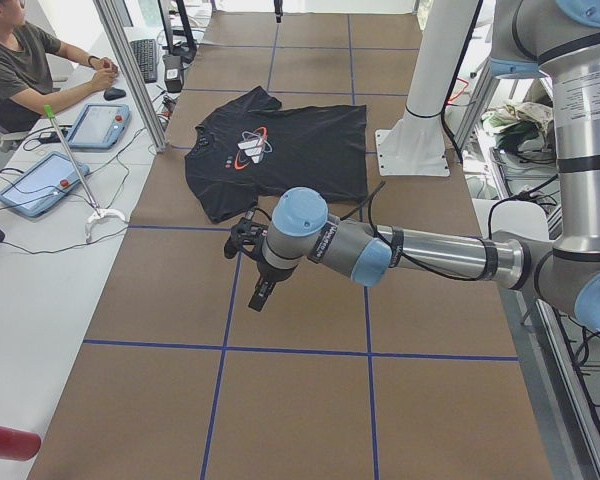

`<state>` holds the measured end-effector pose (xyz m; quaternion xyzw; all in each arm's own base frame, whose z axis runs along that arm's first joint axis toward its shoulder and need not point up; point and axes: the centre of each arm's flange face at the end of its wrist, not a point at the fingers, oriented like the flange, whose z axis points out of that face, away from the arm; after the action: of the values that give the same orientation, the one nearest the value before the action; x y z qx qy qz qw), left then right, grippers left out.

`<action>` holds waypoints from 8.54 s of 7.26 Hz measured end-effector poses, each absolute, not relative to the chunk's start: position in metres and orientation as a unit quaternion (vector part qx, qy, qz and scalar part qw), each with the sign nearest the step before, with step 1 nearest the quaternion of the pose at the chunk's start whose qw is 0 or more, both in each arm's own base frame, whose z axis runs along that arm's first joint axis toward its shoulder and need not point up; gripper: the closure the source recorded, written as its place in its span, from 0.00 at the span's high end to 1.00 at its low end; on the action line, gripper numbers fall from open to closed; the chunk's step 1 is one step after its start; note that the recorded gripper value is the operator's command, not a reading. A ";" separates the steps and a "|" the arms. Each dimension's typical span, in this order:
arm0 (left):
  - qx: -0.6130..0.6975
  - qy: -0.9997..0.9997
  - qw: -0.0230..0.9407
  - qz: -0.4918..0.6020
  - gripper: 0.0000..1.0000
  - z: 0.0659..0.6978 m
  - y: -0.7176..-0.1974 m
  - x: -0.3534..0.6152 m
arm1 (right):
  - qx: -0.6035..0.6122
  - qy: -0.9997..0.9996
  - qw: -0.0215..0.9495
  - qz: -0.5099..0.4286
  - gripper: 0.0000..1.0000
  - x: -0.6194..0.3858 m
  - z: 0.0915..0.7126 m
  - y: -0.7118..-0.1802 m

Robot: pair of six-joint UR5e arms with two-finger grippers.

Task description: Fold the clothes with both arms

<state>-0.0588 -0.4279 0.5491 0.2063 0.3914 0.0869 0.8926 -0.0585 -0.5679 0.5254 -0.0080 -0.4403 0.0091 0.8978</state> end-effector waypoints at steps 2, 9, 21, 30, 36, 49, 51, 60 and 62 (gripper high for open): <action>0.212 0.391 0.891 0.092 1.00 0.546 -0.428 -0.059 | 0.010 -0.463 0.886 0.041 0.98 -0.122 0.514 -0.603; 0.219 0.390 0.890 0.094 1.00 0.544 -0.428 -0.058 | 0.059 -0.455 0.888 -0.011 0.83 -0.294 0.496 -0.615; 0.221 0.390 0.889 0.094 1.00 0.544 -0.428 -0.058 | 0.080 -0.487 0.869 -0.011 0.00 -0.338 0.432 -0.639; 0.233 0.398 0.881 0.105 1.00 0.523 -0.448 -0.047 | 0.027 -0.507 0.861 0.023 0.99 -0.499 0.296 -0.671; 0.232 0.502 0.829 0.077 0.99 0.455 -0.615 0.099 | 0.050 -0.534 0.844 0.005 1.00 -0.470 0.301 -0.630; 0.186 0.455 0.870 0.026 0.53 0.462 -0.704 0.375 | 0.016 -0.561 0.828 0.002 1.00 -0.320 0.390 -0.544; 0.186 0.461 0.867 0.028 0.53 0.456 -0.703 0.374 | 0.017 -0.562 0.827 0.003 1.00 -0.318 0.389 -0.545; 0.146 0.485 0.861 0.035 0.53 0.472 -0.673 0.367 | 0.017 -0.561 0.828 0.008 1.00 -0.315 0.391 -0.546; 0.147 0.484 0.862 0.035 0.53 0.473 -0.674 0.369 | 0.017 -0.561 0.828 0.008 1.00 -0.314 0.391 -0.546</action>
<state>0.3688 -0.6739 0.4730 0.1466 0.4840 0.0349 0.8620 -0.3142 -0.5462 0.3912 0.0167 -0.5608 0.0083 0.8278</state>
